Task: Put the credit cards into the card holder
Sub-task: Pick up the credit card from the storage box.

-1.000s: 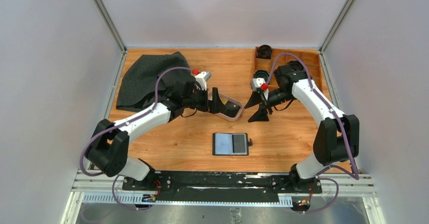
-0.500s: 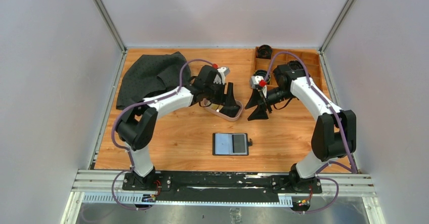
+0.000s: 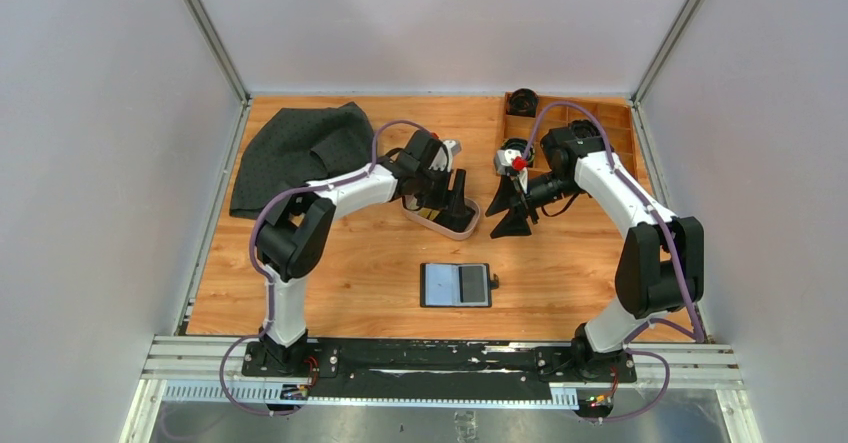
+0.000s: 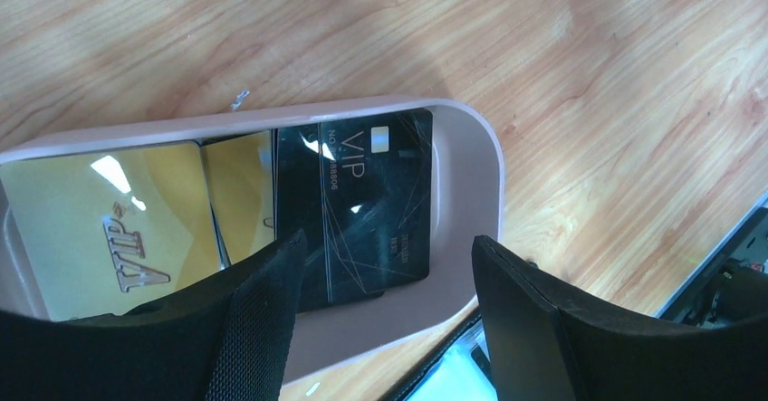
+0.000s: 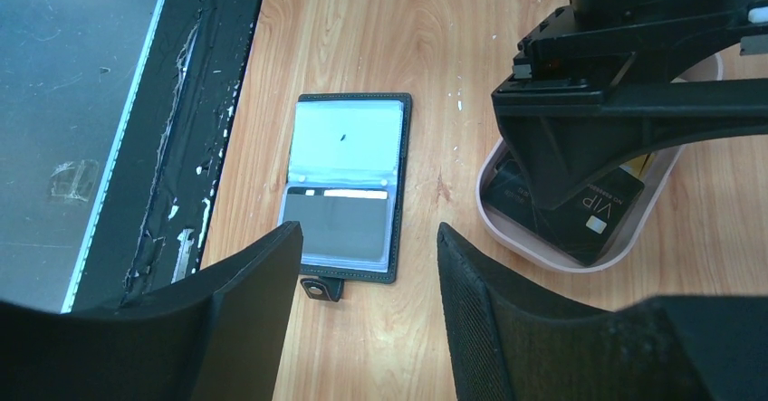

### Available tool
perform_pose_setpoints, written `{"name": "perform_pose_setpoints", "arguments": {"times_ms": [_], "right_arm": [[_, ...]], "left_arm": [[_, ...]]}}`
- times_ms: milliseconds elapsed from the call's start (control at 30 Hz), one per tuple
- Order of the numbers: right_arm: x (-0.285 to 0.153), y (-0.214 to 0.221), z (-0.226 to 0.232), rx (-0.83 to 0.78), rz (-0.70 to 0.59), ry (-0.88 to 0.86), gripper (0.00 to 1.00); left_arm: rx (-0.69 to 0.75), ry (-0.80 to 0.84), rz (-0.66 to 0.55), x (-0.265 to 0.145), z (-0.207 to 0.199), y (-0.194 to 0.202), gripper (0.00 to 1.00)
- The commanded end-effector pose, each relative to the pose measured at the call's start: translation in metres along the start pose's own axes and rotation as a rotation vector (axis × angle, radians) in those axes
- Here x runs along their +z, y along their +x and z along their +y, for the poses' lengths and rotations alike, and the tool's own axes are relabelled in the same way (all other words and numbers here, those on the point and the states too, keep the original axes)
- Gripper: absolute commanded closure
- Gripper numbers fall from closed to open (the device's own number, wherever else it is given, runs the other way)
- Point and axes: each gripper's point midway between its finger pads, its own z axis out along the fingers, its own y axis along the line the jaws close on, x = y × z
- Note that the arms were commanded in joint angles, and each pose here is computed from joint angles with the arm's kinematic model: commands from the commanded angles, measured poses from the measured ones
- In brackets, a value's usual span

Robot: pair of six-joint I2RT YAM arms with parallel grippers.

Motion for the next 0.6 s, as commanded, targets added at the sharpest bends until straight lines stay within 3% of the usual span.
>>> {"name": "perform_pose_setpoints", "arguments": {"times_ms": [0, 567], "right_arm": [[-0.006, -0.004, -0.003, 0.018, -0.004, 0.012, 0.4], [-0.007, -0.004, -0.003, 0.018, -0.002, 0.014, 0.4]], "left_arm": [[0.004, 0.019, 0.033, 0.009, -0.002, 0.002, 0.29], [-0.056, 0.112, 0.099, 0.026, -0.015, 0.022, 0.29]]}}
